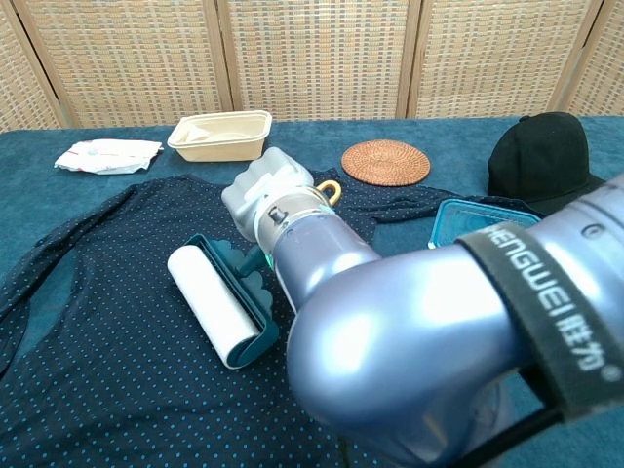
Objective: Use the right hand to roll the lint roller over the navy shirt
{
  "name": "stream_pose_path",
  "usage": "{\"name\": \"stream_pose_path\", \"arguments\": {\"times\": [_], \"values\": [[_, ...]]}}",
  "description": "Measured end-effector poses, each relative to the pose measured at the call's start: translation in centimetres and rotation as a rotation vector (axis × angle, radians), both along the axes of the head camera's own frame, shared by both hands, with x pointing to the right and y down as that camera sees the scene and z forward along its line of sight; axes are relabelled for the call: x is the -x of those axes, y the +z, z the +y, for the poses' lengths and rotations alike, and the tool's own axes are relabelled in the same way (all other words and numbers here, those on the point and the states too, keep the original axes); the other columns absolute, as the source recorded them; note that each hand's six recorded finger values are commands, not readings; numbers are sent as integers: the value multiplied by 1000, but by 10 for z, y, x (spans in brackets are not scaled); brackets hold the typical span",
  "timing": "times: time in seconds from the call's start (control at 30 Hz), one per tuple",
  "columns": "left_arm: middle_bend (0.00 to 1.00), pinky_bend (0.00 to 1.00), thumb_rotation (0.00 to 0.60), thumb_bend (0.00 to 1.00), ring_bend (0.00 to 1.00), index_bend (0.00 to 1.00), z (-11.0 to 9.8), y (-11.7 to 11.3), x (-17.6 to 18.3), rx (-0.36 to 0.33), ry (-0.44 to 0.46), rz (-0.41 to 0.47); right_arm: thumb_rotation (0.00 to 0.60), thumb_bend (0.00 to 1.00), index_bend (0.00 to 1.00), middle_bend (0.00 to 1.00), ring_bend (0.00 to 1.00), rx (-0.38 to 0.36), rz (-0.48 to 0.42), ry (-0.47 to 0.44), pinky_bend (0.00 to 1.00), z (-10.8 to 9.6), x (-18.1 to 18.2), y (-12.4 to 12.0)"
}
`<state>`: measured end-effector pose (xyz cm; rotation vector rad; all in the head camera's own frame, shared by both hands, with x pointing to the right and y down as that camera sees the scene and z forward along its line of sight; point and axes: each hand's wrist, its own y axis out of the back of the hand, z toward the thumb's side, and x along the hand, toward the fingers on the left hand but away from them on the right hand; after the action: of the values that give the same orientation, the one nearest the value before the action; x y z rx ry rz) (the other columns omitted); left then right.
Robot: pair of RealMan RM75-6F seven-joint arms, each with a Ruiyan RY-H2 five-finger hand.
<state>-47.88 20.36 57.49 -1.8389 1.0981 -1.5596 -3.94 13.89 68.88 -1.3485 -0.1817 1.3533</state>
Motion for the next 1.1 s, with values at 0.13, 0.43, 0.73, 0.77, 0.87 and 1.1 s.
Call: {"name": "stream_pose_path", "arguments": {"times": [0.13,0.43,0.73,0.77,0.87,1.1], "values": [[0,0,600,0,0,0,-1,1,1,0,-3,-4,600,821,702,1000,1000,-21,43,-32,1000,3,-1,7],[0,0,600,0,0,0,-1,2,-1,1,1,-15,600,816,704,1000,1000,-155,158,-126,1000,-15,-32,9],[0,0,600,0,0,0,-1,5,-2,7,5,-22,600,807,706,1000,1000,-251,317,-195,1000,-40,-80,11],[0,0,600,0,0,0,-1,5,-3,7,6,-21,600,806,706,1000,1000,-267,332,-209,1000,-42,-83,9],[0,0,600,0,0,0,0,5,-4,8,7,-23,600,806,706,1000,1000,-289,358,-235,1000,-45,-88,8],[0,0,600,0,0,0,-1,7,-3,14,5,-27,600,806,707,1000,1000,-266,351,-248,1000,-38,-81,9]]}}
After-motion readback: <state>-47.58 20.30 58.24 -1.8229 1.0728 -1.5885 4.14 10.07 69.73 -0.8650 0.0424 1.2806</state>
